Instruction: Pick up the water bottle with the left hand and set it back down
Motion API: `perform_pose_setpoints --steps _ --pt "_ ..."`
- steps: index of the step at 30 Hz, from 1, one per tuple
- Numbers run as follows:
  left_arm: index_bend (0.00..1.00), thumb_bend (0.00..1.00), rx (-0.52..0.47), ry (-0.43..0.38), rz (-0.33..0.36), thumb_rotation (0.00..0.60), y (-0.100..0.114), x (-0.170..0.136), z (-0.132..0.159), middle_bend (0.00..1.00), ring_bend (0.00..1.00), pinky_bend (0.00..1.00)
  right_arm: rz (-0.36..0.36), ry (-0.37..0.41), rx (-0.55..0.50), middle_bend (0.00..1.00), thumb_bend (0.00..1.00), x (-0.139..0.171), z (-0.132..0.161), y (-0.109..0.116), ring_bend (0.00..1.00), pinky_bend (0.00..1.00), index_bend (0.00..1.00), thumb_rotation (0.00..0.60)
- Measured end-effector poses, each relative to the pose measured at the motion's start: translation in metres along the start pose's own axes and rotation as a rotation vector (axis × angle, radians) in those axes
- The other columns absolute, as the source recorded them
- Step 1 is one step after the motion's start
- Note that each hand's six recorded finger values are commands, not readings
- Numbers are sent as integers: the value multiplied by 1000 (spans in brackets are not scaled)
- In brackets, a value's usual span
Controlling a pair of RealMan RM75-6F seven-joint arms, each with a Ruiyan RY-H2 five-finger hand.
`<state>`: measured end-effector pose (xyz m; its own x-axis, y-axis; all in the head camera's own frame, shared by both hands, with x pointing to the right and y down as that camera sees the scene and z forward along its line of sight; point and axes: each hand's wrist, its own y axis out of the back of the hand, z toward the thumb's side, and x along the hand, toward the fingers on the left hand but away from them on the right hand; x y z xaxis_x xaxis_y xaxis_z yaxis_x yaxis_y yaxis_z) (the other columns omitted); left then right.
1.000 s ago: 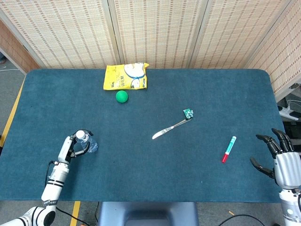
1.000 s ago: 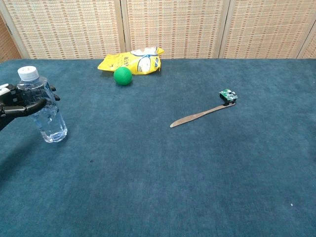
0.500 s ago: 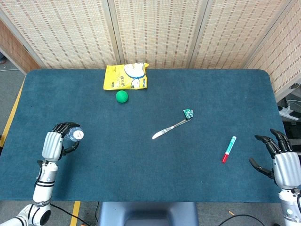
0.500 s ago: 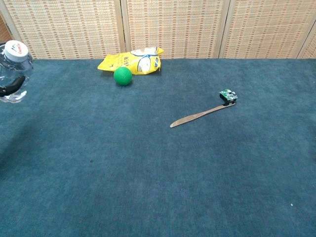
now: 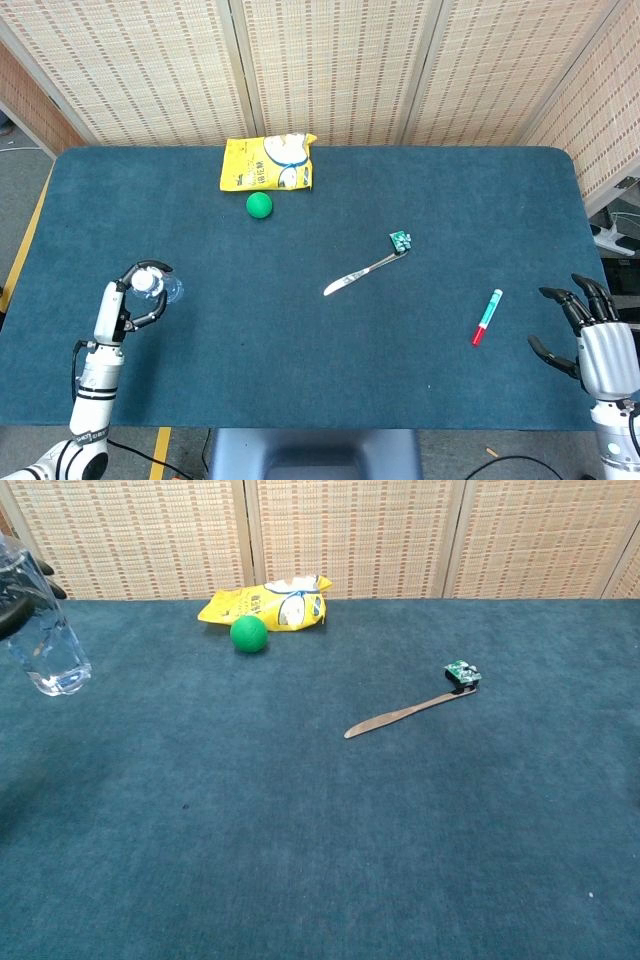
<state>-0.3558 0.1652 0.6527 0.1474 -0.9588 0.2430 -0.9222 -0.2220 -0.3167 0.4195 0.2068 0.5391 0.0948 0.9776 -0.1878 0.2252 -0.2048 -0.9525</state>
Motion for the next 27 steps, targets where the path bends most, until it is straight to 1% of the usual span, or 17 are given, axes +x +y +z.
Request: perform_pose_setpoints --steps 3,6,8,10,11,14,15,17,18,21,24,26,27 --pt "578 652 -217 36 0 600 0 0 -1 645 510 597 7 -2 4 306 97 0 0 -1 87 132 254 600" --pt "578 652 -330 67 3 600 0 -1 -3 645 510 596 8 -1 0 306 97 0 0 0 87 132 254 600" --pt "581 653 -343 78 8 600 0 -1 -5 641 510 596 10 -4 3 306 97 0 -1 -1 87 132 254 600" --pt "588 654 -306 83 19 600 1 -1 -8 634 510 595 14 -3 3 306 97 1 0 -1 87 132 254 600" --pt "590 654 -274 83 23 600 2 -1 -9 632 509 595 15 -2 1 306 97 1 0 -1 87 132 254 600" --pt "590 653 -90 78 34 600 4 -1 -14 634 509 595 15 -4 3 306 97 0 -1 -1 87 132 254 600" --pt "592 653 15 74 35 600 4 -1 -16 635 509 595 17 -5 5 306 96 0 -1 -1 87 132 254 600" --pt "600 653 194 63 38 600 6 -1 -20 637 509 596 21 -7 3 306 97 0 -1 -1 87 132 254 600" --pt "602 653 316 54 41 600 7 -1 -22 637 509 596 21 -8 2 306 97 0 -1 -1 87 132 254 600" --pt "603 654 572 40 47 600 11 -1 -26 637 509 597 25 -12 8 306 97 0 -1 -2 87 132 254 600" --pt "603 655 690 35 42 600 8 -1 -26 638 509 596 30 -11 6 306 97 0 -1 -2 87 132 254 600" --pt "603 655 704 34 34 600 6 -2 -26 637 509 596 31 -13 6 306 97 0 -2 -2 87 132 254 600" --pt "603 655 691 32 27 600 4 -2 -25 637 509 595 31 -14 7 306 97 0 -2 -2 87 132 255 600"
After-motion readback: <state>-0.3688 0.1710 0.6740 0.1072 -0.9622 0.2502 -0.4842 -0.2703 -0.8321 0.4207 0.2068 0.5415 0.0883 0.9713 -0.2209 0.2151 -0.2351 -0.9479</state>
